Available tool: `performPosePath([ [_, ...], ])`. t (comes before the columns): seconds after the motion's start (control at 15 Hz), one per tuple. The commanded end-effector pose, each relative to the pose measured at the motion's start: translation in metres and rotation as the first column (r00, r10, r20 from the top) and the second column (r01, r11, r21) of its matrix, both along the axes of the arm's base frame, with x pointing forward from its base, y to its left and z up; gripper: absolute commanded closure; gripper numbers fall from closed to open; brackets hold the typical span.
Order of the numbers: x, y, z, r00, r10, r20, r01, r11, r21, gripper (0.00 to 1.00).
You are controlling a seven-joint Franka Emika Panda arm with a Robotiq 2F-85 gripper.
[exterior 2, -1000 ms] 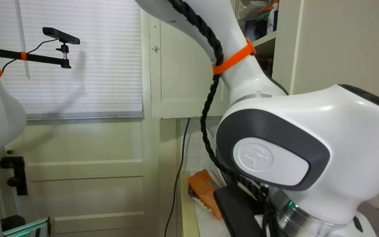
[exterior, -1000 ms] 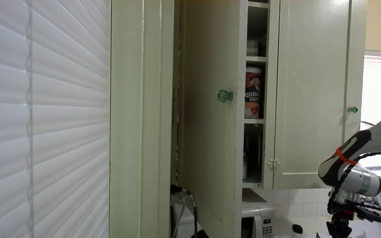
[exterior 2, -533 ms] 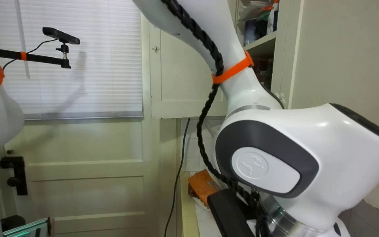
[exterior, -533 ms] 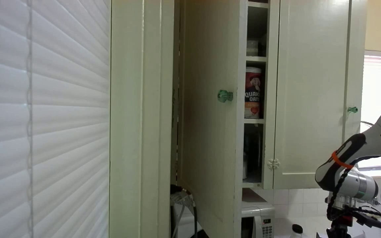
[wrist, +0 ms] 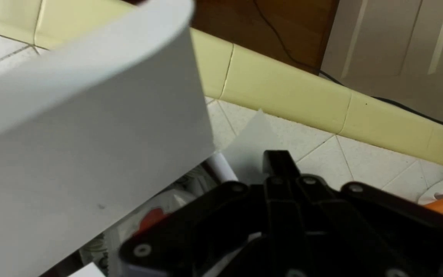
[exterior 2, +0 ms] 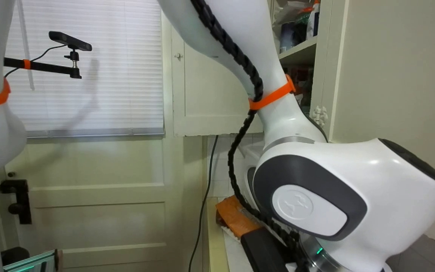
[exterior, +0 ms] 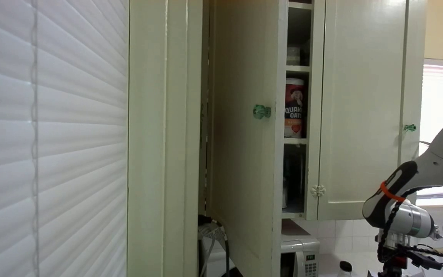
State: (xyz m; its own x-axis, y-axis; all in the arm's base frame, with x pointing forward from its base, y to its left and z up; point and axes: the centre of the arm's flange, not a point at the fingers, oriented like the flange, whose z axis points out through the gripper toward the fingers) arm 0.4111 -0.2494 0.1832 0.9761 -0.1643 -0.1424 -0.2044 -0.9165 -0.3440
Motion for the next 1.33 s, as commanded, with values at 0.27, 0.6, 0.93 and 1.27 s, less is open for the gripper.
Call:
performPosePath([
  [0.27, 0.006, 0.004, 0.003, 1.0, 0.03, 0.007, -0.03, 0.999, -0.026, 1.0],
  [0.6, 0.008, 0.01, 0.017, 0.999, 0.035, 0.019, -0.034, 0.998, -0.06, 0.7],
  [0.93, 0.01, 0.013, 0.033, 0.999, -0.014, 0.037, 0.019, 0.992, -0.127, 0.34],
  [1.27, 0.011, 0.009, 0.052, 0.993, -0.087, 0.079, 0.103, 0.97, -0.222, 0.0],
])
